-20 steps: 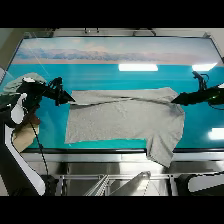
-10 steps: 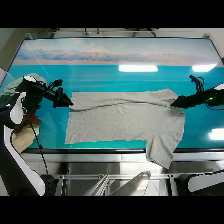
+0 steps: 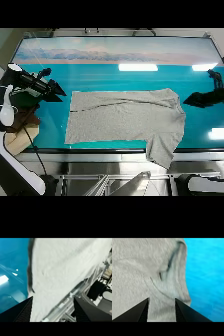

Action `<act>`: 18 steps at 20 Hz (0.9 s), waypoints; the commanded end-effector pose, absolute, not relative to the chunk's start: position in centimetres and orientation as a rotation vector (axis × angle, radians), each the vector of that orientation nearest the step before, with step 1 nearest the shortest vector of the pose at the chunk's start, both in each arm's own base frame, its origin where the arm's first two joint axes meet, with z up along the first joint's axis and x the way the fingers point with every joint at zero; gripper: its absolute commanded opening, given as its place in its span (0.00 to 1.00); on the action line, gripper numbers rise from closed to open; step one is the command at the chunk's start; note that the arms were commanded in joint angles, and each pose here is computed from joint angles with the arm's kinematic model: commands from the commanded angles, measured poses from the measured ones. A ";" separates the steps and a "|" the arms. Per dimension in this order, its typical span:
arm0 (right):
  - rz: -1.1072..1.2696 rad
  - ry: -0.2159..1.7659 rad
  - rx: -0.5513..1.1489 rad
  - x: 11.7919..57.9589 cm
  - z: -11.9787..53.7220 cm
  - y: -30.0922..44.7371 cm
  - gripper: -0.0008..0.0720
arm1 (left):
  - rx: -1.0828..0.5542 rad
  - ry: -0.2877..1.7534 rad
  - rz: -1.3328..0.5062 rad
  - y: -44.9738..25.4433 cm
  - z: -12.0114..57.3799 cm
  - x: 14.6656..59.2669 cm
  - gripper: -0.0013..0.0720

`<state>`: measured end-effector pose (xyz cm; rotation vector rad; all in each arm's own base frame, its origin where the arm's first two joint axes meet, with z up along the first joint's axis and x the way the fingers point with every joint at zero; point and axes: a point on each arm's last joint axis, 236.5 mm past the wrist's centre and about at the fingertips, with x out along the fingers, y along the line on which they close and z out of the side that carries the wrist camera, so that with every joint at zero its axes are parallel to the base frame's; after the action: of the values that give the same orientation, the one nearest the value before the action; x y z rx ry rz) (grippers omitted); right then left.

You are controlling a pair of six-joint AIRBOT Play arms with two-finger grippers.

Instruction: Fold the shirts.

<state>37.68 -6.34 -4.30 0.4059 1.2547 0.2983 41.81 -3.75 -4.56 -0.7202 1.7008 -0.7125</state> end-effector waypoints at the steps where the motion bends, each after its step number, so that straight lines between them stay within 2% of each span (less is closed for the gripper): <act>1: 0.178 1.277 0.518 33.0 -4.3 -6.1 0.52 | -0.746 1.666 -0.709 -3.7 -3.3 37.1 0.76; 5: 0.194 1.241 0.582 30.7 -4.8 -2.6 0.52 | -0.703 1.753 -0.467 -2.6 -9.0 30.1 0.76; 8: 0.245 1.211 0.560 30.8 -3.6 -0.8 0.52 | -0.709 1.801 -0.406 -3.6 -11.8 26.8 0.76; 10: 0.267 1.187 0.562 31.2 -2.7 0.0 0.52 | -0.721 1.839 -0.394 -4.5 -13.2 25.1 0.74; 11: 0.282 1.183 0.563 31.1 -2.3 0.5 0.52 | -0.726 1.847 -0.396 -4.9 -13.3 24.7 0.57; 14: 0.309 1.173 0.567 30.7 -1.2 1.2 0.52 | -0.705 1.885 -0.431 -6.2 -13.0 24.0 0.56; 18: 0.304 1.138 0.557 30.3 0.6 1.4 0.52 | -0.596 1.948 -0.474 -7.9 -13.2 22.9 0.56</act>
<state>30.69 0.89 -0.67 0.5533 1.1580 0.2962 23.42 -7.54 -12.07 -0.6917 1.9255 -0.4891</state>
